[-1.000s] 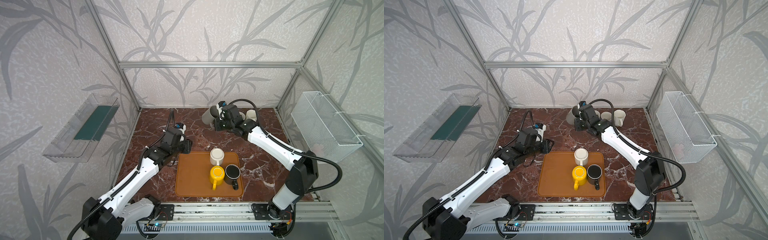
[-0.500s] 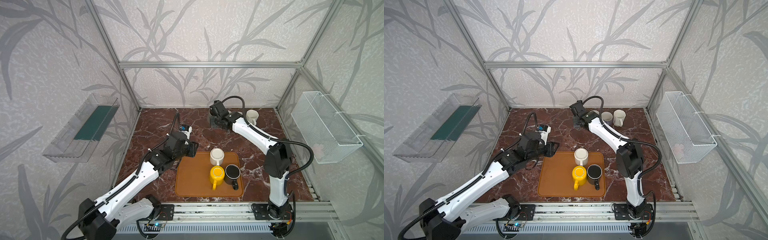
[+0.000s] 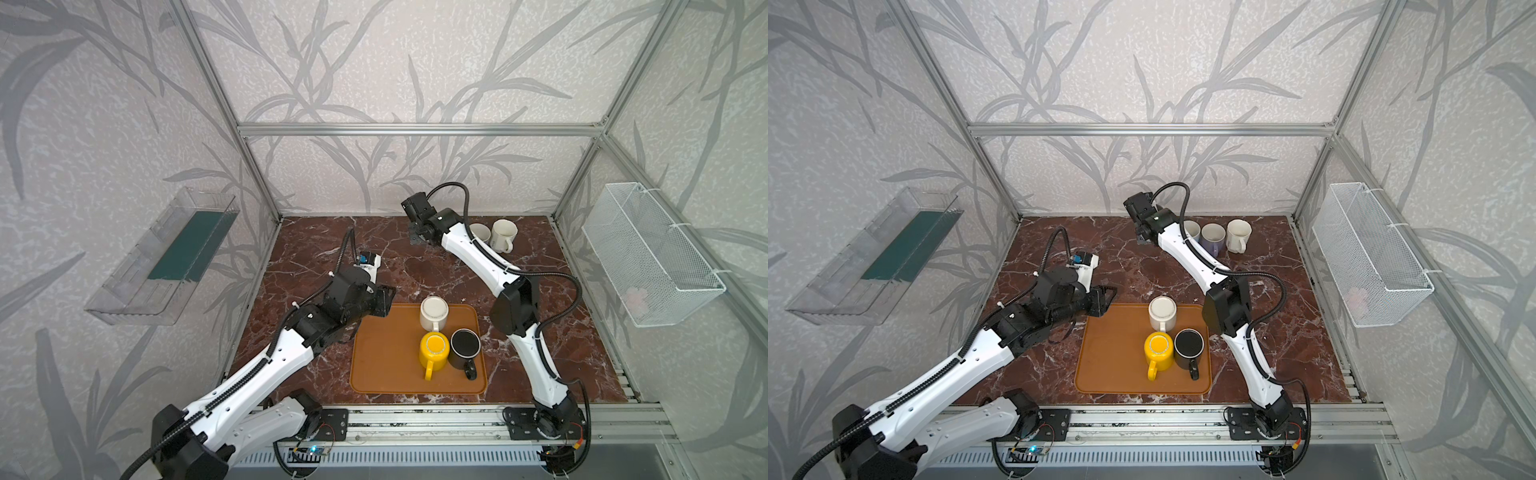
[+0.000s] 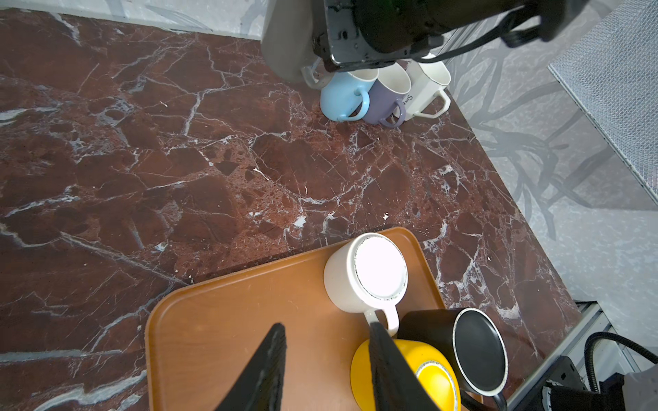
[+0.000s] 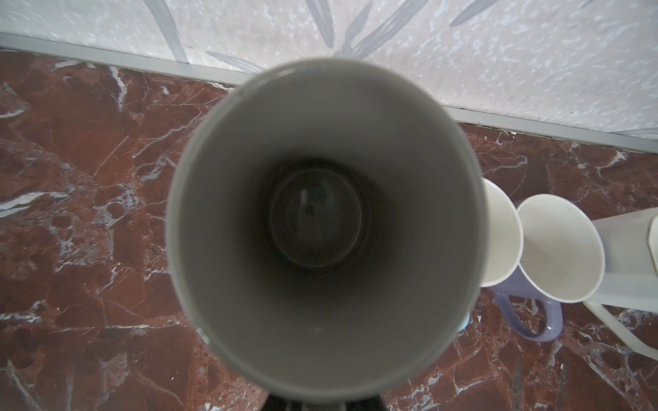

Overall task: Turn the mug right side up
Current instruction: 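Carry the grey mug toward the light blue mug while the left arm withdraws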

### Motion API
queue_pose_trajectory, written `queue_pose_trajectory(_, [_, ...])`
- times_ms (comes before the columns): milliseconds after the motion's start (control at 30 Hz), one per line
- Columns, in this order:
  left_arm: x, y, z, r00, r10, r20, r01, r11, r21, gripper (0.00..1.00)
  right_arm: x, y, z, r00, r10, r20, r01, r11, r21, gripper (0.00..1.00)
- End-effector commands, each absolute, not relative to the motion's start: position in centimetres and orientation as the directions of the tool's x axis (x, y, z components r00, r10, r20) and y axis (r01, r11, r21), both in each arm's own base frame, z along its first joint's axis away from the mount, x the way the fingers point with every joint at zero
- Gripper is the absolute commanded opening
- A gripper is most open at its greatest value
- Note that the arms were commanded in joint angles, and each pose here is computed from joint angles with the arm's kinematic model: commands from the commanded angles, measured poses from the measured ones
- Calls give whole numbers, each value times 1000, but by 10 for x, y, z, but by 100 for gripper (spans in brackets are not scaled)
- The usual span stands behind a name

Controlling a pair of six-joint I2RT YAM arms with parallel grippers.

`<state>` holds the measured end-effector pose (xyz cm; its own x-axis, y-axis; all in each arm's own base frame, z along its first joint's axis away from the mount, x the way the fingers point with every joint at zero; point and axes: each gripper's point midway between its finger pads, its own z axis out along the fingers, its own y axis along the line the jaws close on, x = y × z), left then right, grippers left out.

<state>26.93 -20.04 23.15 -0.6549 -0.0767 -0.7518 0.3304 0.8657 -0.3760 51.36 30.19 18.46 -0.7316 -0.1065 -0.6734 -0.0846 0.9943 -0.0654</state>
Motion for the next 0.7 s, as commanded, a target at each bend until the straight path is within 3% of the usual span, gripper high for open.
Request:
queue_pose_trajectory(0, [265,-195,234,-646,-86,-759,322,871,-372,41,518,291,204,-708,-70,-703,-7,996,-92,0])
queue_pose_trajectory(667, [251,-185,231,-657,-92,-748,313,869,-382,41,531,286,155,-766,40,-642,72,997,-23,0])
